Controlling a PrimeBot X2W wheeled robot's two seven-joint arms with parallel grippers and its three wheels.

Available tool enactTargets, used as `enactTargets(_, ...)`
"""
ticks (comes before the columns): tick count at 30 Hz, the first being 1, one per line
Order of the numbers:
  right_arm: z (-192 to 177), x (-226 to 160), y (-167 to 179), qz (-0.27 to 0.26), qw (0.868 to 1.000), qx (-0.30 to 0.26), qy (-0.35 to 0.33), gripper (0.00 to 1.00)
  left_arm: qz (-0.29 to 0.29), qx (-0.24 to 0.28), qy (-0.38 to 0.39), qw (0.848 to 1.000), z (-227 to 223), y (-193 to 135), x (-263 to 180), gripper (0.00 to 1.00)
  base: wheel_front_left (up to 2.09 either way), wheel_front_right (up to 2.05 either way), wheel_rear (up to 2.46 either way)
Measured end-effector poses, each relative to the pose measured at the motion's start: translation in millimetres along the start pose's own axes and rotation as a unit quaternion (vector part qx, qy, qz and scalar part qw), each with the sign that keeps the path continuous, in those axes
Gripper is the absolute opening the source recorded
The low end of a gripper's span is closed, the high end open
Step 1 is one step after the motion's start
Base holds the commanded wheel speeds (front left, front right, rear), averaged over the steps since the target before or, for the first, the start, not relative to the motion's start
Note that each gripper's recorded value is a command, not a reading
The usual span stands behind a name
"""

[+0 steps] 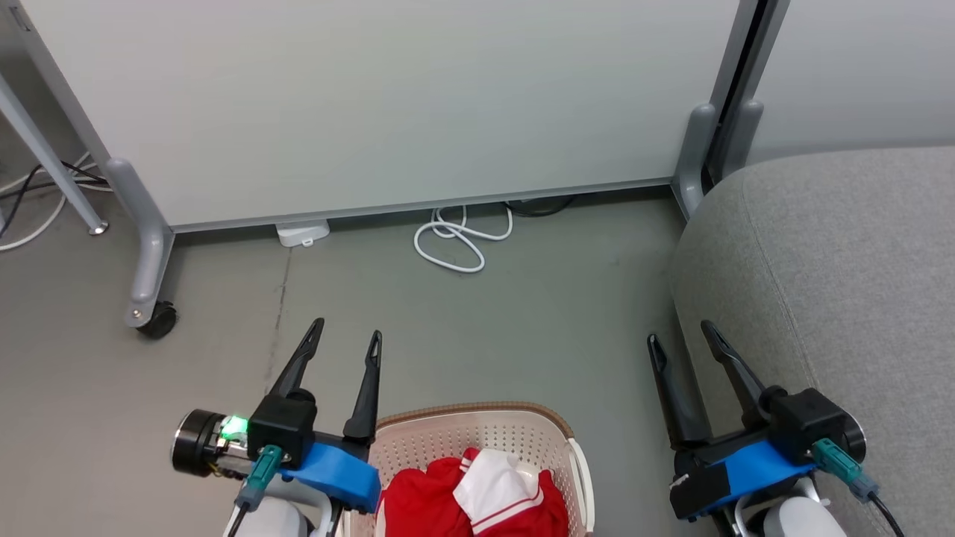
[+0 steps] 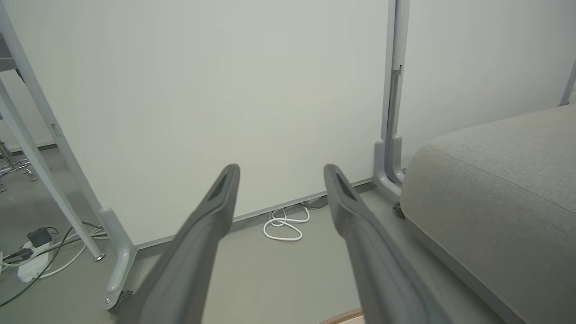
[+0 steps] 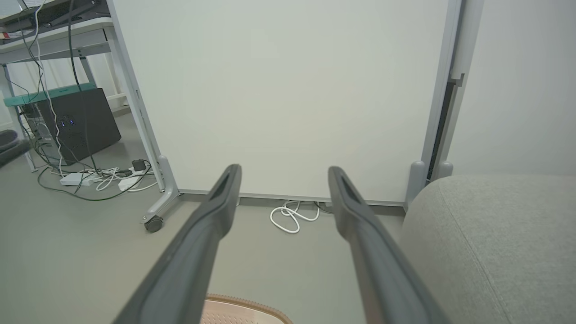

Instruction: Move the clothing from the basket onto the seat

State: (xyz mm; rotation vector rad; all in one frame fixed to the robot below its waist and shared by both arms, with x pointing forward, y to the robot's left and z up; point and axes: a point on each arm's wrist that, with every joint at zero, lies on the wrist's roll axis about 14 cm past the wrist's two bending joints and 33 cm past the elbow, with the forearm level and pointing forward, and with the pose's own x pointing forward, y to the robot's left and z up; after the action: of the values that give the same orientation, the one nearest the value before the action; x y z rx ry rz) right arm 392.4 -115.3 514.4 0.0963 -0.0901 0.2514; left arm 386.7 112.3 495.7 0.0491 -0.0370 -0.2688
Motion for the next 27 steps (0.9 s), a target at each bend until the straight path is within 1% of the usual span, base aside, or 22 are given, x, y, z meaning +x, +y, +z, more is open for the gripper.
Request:
enactTargets(6,1,16,-6,0.000,1.000,-0.005,-0.005,1.00,-0.065,0.013,0.036,0.997,-25,-26,27,1.00,0.00,0.00,0.00)
enactTargets(9,-2,28,-11,-0.002,1.000,-0.006,-0.006,1.00,-0.104,0.020,0.064,0.992,-46,-41,43,1.00,0.00,0.00,0.00)
enactTargets(12,-8,39,-19,-0.008,1.000,-0.006,-0.003,1.00,-0.144,0.035,0.099,0.984,-73,-55,56,1.00,0.00,0.00,0.00)
enactTargets(18,-25,61,-40,-0.023,1.000,-0.008,0.007,1.00,-0.218,0.053,0.166,0.960,-133,-81,75,1.00,0.00,0.00,0.00)
enactTargets(22,-40,76,-52,-0.029,0.999,-0.012,0.016,1.00,-0.262,0.054,0.213,0.940,-176,-98,77,1.00,0.00,0.00,0.00)
enactTargets(27,-65,95,-62,-0.029,0.999,-0.018,0.029,1.00,-0.304,0.060,0.274,0.910,-231,-108,74,1.00,0.00,0.00,0.00)
